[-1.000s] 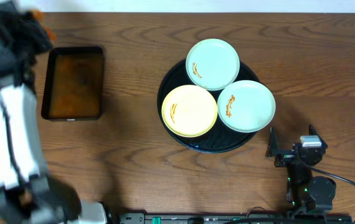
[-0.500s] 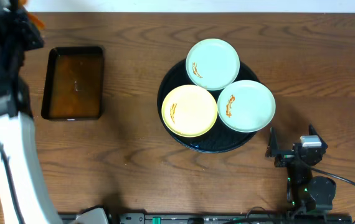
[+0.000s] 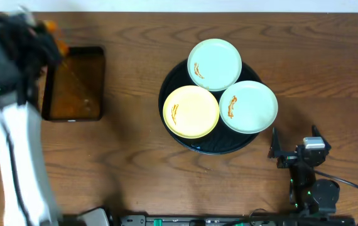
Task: Clean dirty plates on tray and stack at the side
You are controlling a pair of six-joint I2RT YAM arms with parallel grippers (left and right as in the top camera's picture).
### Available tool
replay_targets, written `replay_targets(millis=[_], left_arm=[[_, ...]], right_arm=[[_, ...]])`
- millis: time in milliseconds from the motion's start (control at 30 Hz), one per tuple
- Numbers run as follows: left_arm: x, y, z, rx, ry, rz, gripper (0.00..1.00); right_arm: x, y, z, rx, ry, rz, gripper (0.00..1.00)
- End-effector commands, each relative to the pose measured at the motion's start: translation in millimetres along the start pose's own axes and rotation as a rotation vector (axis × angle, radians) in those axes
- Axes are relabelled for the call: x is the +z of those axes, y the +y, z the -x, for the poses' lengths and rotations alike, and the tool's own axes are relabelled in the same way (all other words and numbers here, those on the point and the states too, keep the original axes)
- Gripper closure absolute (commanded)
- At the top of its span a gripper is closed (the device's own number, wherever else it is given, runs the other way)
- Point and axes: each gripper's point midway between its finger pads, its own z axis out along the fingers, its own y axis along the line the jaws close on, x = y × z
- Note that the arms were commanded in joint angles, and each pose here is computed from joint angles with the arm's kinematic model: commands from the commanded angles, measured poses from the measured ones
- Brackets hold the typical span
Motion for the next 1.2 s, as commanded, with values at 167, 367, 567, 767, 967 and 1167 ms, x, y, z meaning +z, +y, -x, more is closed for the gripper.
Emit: replay_targets(millis=[167,367,567,767,967,1167], left_arm=[[-95.7,-68.5,19.7,-0.009,-0.062,-0.13,0.93],[-75.5,-107.7,-36.8,-0.028,0.16,-0.248,0.93],[-51.6,-148.0,-69.0,0.009,0.281,-0.349,0.92],[-13.7,-172.6,-135.0,-0.044,0.534,-0.371,0.93],[20.1,-194.7,-212.9,-0.126,0.8,-0.335,0.93],[36.4,-214.2,-267.9,-0.096,0.942,-0.334,0.92]], right_arm=[[-11.3,41.6,52.1,0.058,-0.21,0.259,0.01],[-52.3,86.3,142.7,-0.001,-0.402,0.565,0.01],[-22.7,114.9,180.5,-0.018,-0.044,0.825,0.01],[50.2,119.3,153.9,0.32,0.608,0.905,0.01],[131.4,128.9,88.2,0.74,0.949,0.841,0.01],[148.7,123.6,-25.2,0.458,1.219,0.309,0.23]])
